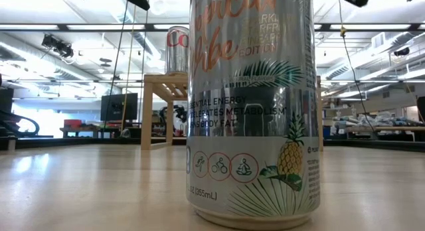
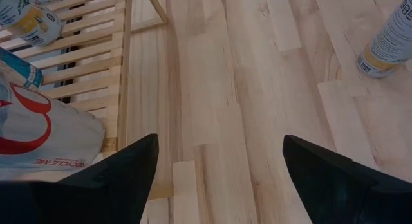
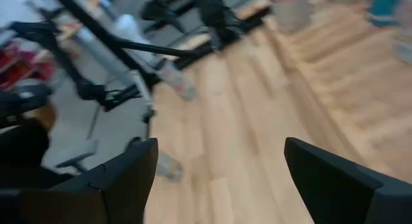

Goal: Place canned beverage on shelf
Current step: Put the blue soda can aligned with the other blue soda can on the shelf

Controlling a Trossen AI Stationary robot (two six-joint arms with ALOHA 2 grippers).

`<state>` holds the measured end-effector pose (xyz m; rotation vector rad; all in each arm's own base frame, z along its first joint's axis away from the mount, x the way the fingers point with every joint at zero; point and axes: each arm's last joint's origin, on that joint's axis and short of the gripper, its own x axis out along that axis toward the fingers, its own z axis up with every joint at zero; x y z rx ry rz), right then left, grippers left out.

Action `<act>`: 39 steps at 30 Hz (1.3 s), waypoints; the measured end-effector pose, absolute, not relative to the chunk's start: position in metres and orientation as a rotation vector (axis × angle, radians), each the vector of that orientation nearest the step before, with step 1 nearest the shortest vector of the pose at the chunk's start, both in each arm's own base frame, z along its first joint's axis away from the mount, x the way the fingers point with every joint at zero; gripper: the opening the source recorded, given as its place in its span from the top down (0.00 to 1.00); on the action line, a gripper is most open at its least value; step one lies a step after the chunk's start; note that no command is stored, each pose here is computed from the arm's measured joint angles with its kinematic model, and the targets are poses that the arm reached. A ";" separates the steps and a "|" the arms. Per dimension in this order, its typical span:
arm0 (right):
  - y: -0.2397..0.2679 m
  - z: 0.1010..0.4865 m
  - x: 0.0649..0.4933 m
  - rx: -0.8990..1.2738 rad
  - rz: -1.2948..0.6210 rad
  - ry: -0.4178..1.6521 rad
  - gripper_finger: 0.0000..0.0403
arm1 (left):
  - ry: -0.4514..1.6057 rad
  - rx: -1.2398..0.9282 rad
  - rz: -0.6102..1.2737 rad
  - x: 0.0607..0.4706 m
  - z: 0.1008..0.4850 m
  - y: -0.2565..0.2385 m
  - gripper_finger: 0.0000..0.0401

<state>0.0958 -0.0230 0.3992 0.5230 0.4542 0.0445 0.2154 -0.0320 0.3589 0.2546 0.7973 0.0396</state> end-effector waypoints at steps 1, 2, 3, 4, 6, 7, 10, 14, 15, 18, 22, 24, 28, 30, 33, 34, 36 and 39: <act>-0.021 0.401 0.099 0.518 0.070 0.443 0.14 | 0.797 0.254 0.040 0.215 0.359 -0.032 0.17; -0.019 0.403 0.102 0.509 0.100 0.432 0.14 | 0.798 0.255 0.040 0.215 0.359 -0.032 0.17; -0.017 0.405 0.105 0.494 0.132 0.417 0.14 | 0.798 0.254 0.040 0.215 0.359 -0.032 0.17; -0.015 0.407 0.110 0.474 0.167 0.397 0.14 | 0.798 0.254 0.040 0.215 0.359 -0.032 0.17; -0.010 0.413 0.119 0.409 0.239 0.341 0.14 | 0.797 0.254 0.039 0.215 0.359 -0.032 0.17; -0.008 0.416 0.124 0.373 0.274 0.309 0.14 | 0.798 0.254 0.040 0.215 0.359 -0.032 0.17; 0.000 0.425 0.138 0.274 0.370 0.212 0.14 | 0.798 0.259 0.038 0.215 0.359 -0.032 0.17; 0.011 0.432 0.157 0.182 0.435 0.114 0.14 | 0.798 0.262 0.036 0.215 0.359 -0.032 0.17; 0.014 0.433 0.162 0.160 0.426 0.095 0.14 | 0.798 0.262 0.037 0.215 0.359 -0.032 0.17; 0.022 0.434 0.178 0.112 0.363 0.044 0.14 | 0.798 0.262 0.036 0.215 0.359 -0.032 0.17; 0.036 0.431 0.201 0.081 0.255 0.004 0.14 | 0.798 0.262 0.036 0.216 0.359 -0.032 0.17; 0.045 0.428 0.211 0.075 0.217 0.007 0.14 | 0.799 0.262 0.036 0.216 0.359 -0.032 0.17; 0.064 0.418 0.225 0.080 0.168 0.040 0.14 | 0.800 0.262 0.036 0.216 0.359 -0.032 0.17; 0.075 0.413 0.229 0.099 0.152 0.068 0.14 | 0.799 0.262 0.036 0.216 0.359 -0.032 0.17; 0.091 0.405 0.230 0.126 0.138 0.111 0.14 | 0.800 0.261 0.036 0.216 0.359 -0.032 0.17; 0.096 0.402 0.229 0.137 0.128 0.135 0.14 | 0.799 0.258 0.037 0.216 0.359 -0.032 0.17; 0.106 0.395 0.226 0.156 0.099 0.197 0.14 | 0.799 0.246 0.042 0.216 0.359 -0.032 0.17; 0.119 0.384 0.218 0.187 0.061 0.285 0.14 | 0.802 0.231 0.048 0.216 0.358 -0.032 0.17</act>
